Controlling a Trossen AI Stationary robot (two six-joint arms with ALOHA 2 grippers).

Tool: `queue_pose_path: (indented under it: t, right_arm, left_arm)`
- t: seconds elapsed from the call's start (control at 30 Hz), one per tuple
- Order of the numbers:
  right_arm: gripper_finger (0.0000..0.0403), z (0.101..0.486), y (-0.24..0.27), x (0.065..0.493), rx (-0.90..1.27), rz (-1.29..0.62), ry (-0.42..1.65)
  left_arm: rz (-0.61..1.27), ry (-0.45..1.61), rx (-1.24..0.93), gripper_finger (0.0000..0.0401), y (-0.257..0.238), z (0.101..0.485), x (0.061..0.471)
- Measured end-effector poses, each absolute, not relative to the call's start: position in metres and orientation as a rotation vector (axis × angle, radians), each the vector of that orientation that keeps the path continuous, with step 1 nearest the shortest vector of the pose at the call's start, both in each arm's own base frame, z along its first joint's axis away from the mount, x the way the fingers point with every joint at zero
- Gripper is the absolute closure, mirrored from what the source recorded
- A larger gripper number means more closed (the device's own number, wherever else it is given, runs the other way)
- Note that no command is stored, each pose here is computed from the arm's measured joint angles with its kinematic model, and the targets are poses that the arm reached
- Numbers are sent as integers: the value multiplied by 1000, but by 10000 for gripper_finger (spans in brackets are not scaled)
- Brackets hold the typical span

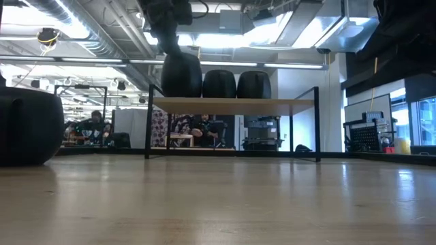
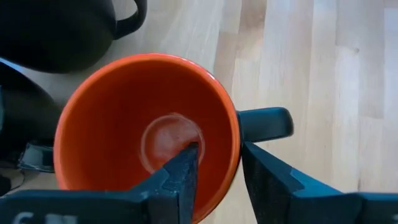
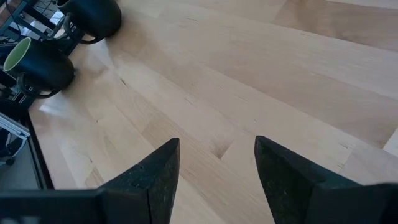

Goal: Place coffee mugs
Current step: Put the orange mug on the shelf

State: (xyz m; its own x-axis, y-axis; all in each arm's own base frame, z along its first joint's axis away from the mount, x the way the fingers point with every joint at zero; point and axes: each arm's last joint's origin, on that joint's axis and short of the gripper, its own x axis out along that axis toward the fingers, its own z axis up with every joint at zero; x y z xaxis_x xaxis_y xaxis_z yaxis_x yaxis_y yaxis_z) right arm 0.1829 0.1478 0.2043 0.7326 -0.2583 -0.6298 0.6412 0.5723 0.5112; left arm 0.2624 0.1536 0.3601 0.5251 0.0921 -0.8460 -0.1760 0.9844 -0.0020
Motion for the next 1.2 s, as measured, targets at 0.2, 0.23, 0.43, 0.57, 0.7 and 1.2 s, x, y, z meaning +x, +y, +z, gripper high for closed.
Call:
queue_pose_path:
  t: [0.2,0.23,0.43,0.57,0.7,1.2]
  right_arm:
    - [210,205,148,184,809,-551,526]
    - [210,205,149,184,811,-549,525]
    - [210,207,151,186,802,-517,517]
    - [210,207,151,186,801,-515,516]
    - [210,207,151,186,800,-515,517]
    - [210,207,151,186,796,-515,519]
  left_arm:
    - [219,1044,-63,280,155,359,260]
    - [233,1050,-56,280,155,359,260]
    - [246,1061,-62,280,155,358,259]
    - [238,1069,-62,280,153,358,260]
    - [237,1069,-64,279,153,358,260]
    - [253,1038,-64,279,153,370,259]
